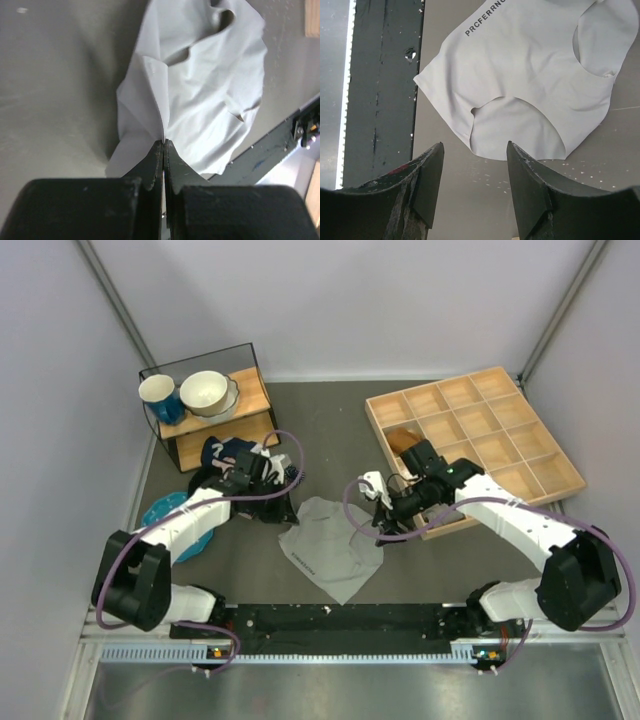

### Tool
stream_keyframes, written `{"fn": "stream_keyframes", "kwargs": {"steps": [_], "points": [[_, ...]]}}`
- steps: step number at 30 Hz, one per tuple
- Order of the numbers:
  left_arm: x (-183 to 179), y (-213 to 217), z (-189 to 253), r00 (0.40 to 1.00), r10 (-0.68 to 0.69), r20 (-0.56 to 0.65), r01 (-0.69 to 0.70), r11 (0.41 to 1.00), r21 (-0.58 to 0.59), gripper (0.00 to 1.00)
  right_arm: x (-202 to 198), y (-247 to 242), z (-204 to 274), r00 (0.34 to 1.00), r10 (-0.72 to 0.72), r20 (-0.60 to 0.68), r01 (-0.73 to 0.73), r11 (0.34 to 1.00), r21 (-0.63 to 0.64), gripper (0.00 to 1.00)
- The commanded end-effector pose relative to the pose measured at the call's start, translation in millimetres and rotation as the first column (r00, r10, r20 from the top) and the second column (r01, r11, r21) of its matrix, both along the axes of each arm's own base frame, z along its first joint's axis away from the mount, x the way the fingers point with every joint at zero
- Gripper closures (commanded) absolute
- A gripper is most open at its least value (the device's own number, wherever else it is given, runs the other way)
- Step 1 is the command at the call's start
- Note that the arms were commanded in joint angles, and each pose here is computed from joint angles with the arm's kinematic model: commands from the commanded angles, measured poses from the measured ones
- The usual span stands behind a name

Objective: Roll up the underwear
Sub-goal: Fold the underwear at the center of the board.

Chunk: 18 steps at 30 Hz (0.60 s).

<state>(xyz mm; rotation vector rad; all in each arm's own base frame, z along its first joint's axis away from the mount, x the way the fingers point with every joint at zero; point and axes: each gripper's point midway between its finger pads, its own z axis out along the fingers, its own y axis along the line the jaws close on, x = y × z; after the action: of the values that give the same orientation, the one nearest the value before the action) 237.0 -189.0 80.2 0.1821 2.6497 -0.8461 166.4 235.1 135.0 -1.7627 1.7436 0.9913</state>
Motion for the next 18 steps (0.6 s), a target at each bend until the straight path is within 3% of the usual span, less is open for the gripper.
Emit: {"fn": "stream_keyframes", "kwargs": {"steps": [1,18], "points": [[-12,-26,34,0.994,-0.095,0.053,0.1,0.989,-0.105,1.0,0,0,9,1.0,-0.013,-0.021,0.014,0.999,0.046,0.46],[-87,-111,30,0.954,-0.3,-0.002,0.292,0.93,-0.225,1.0,12,-11,11,0.996,-0.081,-0.031,0.082,0.995,0.053,0.44]]}}
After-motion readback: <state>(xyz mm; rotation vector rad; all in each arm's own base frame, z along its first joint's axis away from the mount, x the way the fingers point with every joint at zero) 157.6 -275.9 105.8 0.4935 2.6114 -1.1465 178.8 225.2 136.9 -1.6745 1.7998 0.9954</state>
